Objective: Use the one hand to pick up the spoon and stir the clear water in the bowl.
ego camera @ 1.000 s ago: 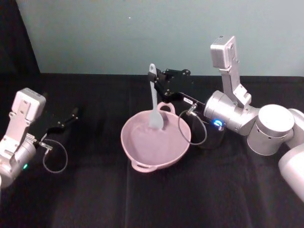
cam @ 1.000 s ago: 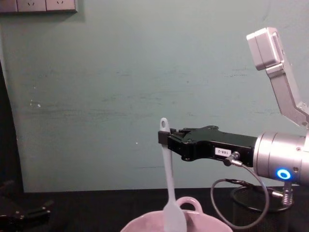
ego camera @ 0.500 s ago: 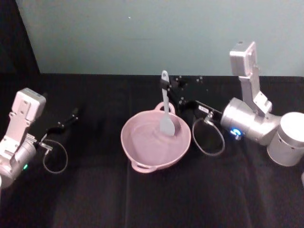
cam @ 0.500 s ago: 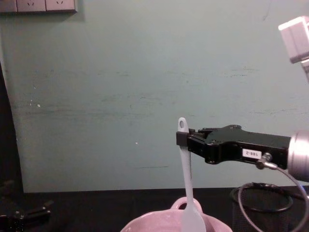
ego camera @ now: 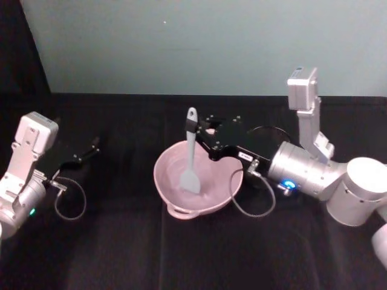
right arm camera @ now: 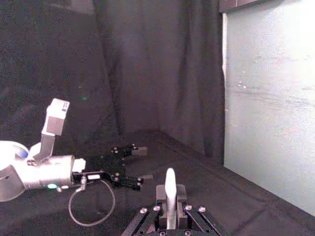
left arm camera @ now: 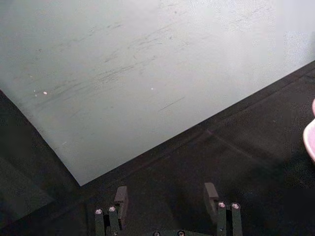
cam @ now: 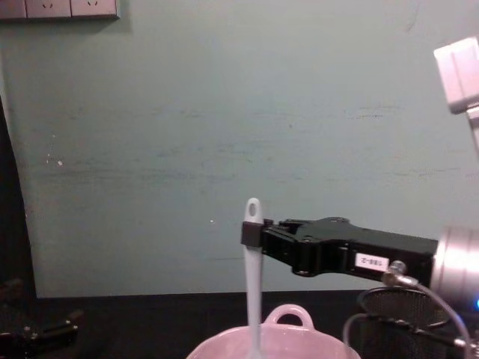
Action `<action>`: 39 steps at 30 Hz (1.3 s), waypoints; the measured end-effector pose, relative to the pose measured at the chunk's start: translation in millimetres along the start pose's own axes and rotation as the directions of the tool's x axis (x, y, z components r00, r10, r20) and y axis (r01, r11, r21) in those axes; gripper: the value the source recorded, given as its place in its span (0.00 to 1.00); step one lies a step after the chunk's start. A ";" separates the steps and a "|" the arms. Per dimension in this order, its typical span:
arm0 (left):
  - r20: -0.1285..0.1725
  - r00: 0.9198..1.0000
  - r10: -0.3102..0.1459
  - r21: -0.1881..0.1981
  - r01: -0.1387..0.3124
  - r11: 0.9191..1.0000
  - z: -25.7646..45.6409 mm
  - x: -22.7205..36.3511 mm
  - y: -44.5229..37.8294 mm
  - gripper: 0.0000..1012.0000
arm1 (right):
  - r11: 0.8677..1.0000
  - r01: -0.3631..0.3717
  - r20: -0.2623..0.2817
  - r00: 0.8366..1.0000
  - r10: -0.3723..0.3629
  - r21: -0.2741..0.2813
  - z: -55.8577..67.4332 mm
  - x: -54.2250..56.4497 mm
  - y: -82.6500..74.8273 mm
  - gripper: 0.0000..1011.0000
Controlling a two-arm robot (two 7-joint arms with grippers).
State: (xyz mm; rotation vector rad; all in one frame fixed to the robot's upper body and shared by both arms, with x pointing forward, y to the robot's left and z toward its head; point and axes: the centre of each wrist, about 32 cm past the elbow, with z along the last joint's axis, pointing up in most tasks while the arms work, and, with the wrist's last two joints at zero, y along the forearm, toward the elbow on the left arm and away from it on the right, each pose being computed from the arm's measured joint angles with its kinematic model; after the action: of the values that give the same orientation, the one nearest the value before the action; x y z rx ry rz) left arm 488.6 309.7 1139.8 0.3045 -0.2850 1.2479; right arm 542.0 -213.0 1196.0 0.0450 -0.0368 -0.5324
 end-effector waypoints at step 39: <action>0.000 1.000 0.000 0.000 0.000 1.000 0.0 0.0 0.0 1.00 | 0.984 0.168 0.123 0.977 -0.173 0.051 -6.0 12.3 -9.1 0.11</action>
State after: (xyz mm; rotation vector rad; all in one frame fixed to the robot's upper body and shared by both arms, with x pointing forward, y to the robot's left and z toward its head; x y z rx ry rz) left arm 488.6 309.7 1139.8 0.3045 -0.2850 1.2479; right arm 548.2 -226.9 1189.9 0.0539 -0.1689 -0.7060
